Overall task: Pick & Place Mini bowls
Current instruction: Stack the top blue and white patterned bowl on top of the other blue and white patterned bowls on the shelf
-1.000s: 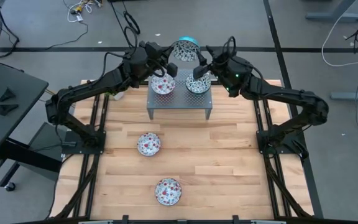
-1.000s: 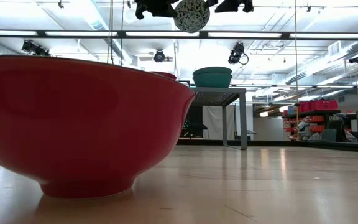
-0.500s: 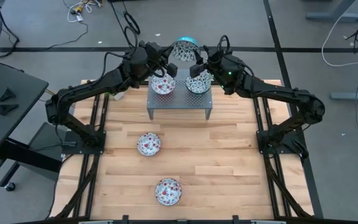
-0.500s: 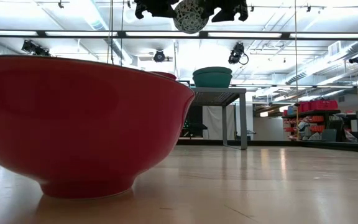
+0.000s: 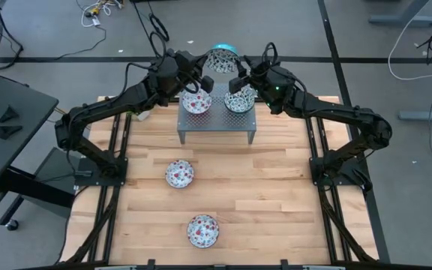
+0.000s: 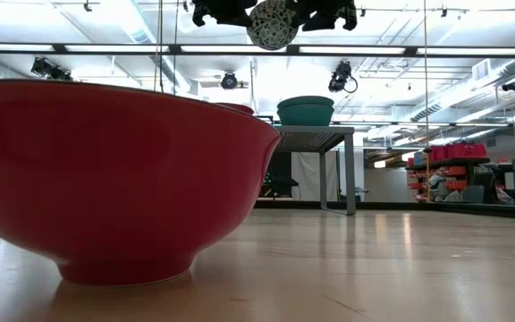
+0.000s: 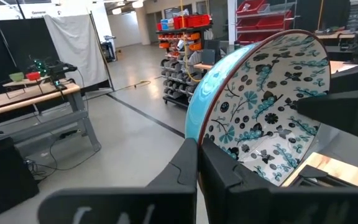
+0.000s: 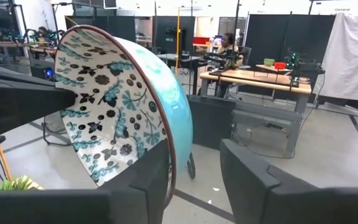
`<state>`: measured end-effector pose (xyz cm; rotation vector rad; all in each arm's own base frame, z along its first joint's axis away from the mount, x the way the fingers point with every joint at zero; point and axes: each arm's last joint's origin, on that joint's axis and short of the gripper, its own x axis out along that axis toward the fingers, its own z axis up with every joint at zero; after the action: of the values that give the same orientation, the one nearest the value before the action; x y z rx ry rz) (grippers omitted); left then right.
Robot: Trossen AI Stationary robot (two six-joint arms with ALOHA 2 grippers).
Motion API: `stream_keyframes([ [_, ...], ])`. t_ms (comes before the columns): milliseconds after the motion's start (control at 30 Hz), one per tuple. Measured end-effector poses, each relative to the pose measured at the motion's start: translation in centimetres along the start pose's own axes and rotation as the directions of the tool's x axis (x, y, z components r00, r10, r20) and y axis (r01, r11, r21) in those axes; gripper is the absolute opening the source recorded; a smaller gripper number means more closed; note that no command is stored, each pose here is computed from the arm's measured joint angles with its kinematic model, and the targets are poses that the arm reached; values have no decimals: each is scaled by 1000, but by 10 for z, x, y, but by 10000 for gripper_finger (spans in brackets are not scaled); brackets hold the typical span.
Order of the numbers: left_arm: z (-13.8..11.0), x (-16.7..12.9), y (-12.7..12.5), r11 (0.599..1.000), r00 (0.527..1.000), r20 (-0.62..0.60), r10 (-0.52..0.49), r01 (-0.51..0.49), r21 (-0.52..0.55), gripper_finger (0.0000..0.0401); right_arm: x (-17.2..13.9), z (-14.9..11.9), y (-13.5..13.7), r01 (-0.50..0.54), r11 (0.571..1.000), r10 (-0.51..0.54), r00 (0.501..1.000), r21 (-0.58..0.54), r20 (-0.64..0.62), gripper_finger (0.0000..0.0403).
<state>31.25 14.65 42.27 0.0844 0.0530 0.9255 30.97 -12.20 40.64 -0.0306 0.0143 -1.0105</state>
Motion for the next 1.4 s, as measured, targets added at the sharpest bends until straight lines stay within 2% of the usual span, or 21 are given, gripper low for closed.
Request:
stream_keyframes([
  [700,0,0,-1,1000,1000,4,-19,19,-4,4,0,0,1,-41,999,41,999,27,1,41],
  [967,0,0,-1,1000,1000,4,-20,20,-4,5,0,0,1,-36,999,36,999,27,1,24],
  [1267,0,0,-2,999,999,5,-37,37,-1,50,2,0,-1,-29,999,29,1000,26,1,5],
  [1400,1,0,-3,996,996,11,-90,90,4,68,2,0,-1,-29,999,29,1000,25,-1,3],
])
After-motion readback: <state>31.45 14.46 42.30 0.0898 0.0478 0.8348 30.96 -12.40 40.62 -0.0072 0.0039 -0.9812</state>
